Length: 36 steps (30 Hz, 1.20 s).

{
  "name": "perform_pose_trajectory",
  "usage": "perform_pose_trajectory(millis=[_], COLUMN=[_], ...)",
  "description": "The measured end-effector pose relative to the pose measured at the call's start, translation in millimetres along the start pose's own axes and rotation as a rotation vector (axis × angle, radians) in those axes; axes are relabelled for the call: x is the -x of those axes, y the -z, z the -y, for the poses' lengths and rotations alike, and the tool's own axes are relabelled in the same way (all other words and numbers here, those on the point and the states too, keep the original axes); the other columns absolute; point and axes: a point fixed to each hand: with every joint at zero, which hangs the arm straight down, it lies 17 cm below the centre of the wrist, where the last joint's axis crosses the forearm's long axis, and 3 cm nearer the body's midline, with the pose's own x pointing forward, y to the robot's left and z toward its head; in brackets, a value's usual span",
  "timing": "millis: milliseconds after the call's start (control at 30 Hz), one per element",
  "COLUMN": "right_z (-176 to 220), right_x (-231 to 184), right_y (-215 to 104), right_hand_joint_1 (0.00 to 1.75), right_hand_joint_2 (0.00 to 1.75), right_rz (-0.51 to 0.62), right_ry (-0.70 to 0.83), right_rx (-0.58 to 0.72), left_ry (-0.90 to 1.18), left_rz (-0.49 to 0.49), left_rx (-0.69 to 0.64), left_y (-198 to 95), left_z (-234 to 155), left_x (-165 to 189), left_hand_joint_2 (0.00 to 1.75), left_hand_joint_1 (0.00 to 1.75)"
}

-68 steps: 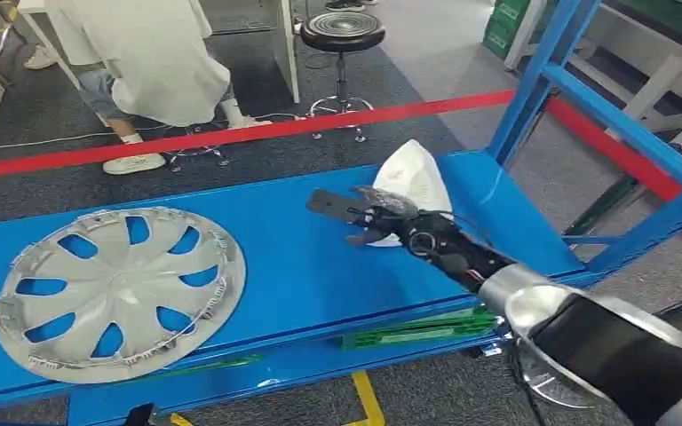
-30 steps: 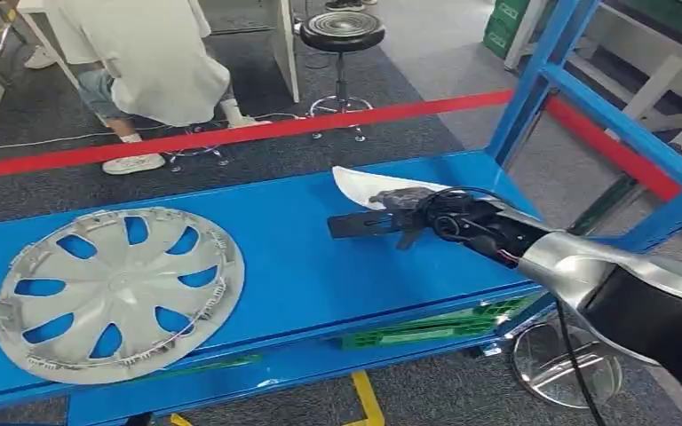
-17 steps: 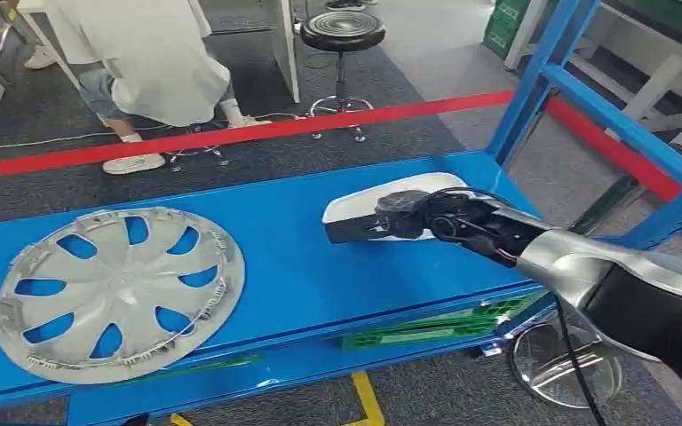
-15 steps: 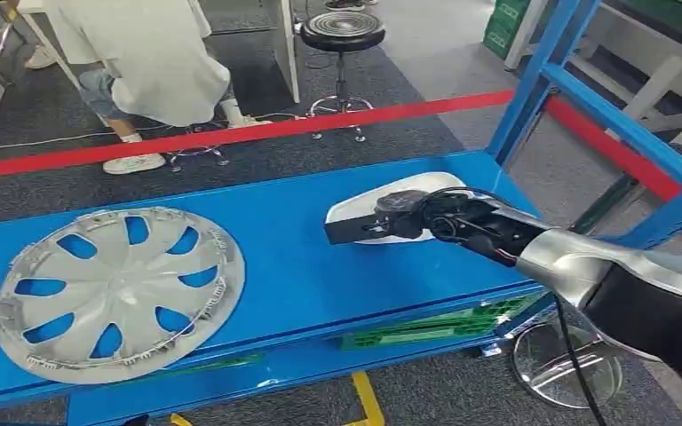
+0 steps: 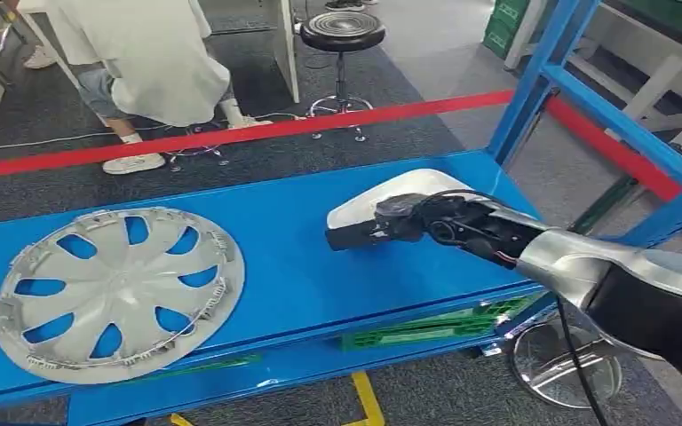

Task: Take the parts from the cabinet and place them on the table.

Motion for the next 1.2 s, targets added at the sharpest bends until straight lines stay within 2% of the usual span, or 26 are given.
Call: perform_pose_trajectory(millis=[233,267,300,1200], right_z=[-1.0,-1.4,-1.7,-2.5], right_x=[0.0,0.2,0.4,2.3], right_y=[-0.1,-0.2,-0.2,-0.1], right_hand_joint_1=[1.75,1.05,0.03,0.00], right_hand_joint_2=[1.75,1.75,1.75,1.75], right_rz=[0.001,0.000,0.000,0.017], right_ry=[-0.010,-0.011,-0.012,-0.060], right_rx=[-0.004,-0.004,-0.005,0.018], left_ry=[-0.012,-0.013,-0.014,-0.023], left_rz=[0.003,0.004,0.005,0.006], left_rx=[-0.001,-0.002,-0.001,0.008], left_y=[0.1,0.1,0.0,-0.5], left_z=[-0.5,-0.5,-0.5,0.9], left_x=[-1.0,-1.0,-1.3,1.8], left_hand_joint_2=[0.00,0.00,0.00,0.00], left_hand_joint_1=[0.00,0.00,0.00,0.00])
